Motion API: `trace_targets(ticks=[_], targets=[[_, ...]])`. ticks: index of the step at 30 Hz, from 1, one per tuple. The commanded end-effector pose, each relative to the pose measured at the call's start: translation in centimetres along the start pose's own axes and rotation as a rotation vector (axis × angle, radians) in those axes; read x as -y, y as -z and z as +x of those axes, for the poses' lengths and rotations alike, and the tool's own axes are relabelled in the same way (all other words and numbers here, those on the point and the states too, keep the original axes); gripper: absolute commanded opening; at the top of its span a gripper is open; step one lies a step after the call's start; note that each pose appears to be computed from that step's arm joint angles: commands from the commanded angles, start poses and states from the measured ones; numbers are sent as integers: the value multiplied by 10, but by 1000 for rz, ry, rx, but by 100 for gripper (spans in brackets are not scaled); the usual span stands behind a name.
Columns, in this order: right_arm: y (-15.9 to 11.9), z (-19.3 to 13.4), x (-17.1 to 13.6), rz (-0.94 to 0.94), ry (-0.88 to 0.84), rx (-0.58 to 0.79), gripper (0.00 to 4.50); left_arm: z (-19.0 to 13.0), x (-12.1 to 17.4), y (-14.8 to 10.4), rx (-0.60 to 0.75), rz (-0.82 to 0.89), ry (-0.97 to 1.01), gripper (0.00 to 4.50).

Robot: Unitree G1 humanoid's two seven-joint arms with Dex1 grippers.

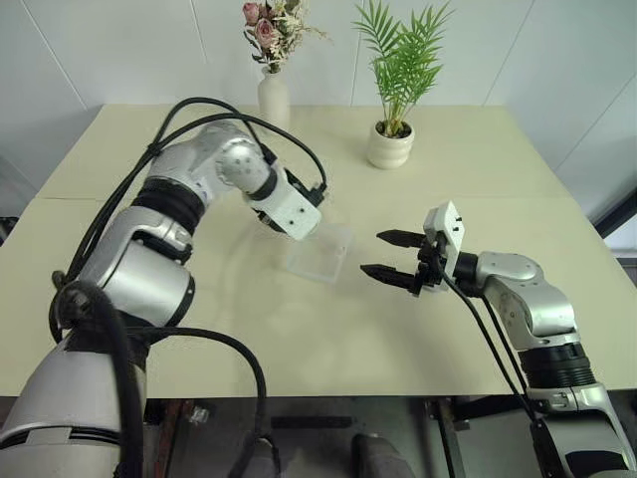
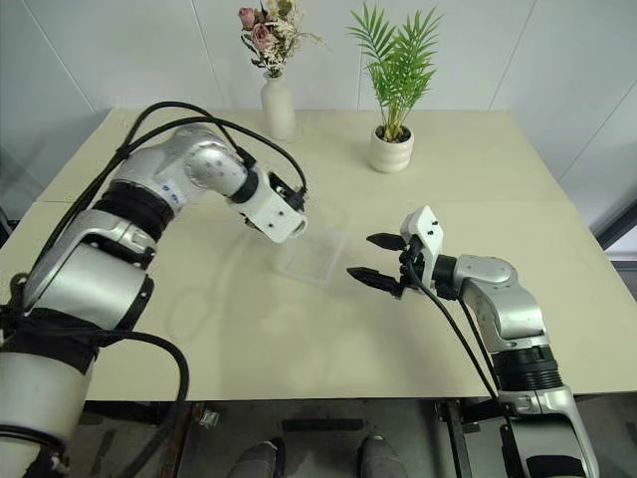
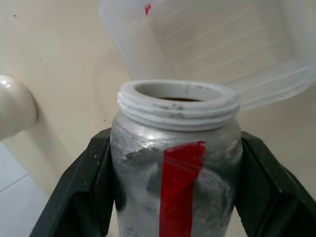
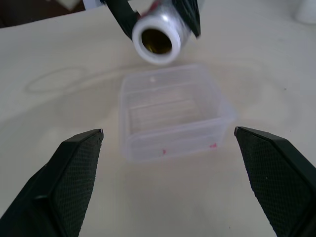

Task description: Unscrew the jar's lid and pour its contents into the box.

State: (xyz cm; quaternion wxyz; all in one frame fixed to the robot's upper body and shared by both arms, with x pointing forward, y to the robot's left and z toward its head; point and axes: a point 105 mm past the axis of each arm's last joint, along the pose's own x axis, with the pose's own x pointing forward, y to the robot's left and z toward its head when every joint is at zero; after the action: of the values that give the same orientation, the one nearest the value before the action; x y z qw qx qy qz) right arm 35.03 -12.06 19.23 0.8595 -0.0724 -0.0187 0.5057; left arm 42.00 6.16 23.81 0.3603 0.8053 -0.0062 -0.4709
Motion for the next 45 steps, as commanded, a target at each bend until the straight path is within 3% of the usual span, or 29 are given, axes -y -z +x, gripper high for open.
trace_targets(ticks=[1,8,12,17,23,27,30,34,38,45], targets=[[-19,0,-2,-26,20,79,449,10,-23,-13,-76,158,10,274],[-27,3,-3,-6,36,130,449,15,-30,-10,-294,309,213,274],[-32,6,-2,3,33,154,449,2,-55,-12,-352,372,146,274],[-34,8,-3,-2,19,149,449,-4,-65,-17,-324,401,94,274],[-34,8,0,-1,14,138,449,-9,-44,-18,-179,254,142,274],[-34,8,2,4,14,130,449,-12,-23,-1,-207,222,212,274],[-36,11,2,3,8,131,449,-7,-14,-6,-140,180,205,274],[-37,12,0,4,2,133,449,-6,-9,-15,66,-48,95,274],[-34,10,0,18,1,126,449,-15,5,-1,181,-308,-22,274],[-33,13,-1,25,-16,111,449,-39,-17,0,463,-668,-344,274]])
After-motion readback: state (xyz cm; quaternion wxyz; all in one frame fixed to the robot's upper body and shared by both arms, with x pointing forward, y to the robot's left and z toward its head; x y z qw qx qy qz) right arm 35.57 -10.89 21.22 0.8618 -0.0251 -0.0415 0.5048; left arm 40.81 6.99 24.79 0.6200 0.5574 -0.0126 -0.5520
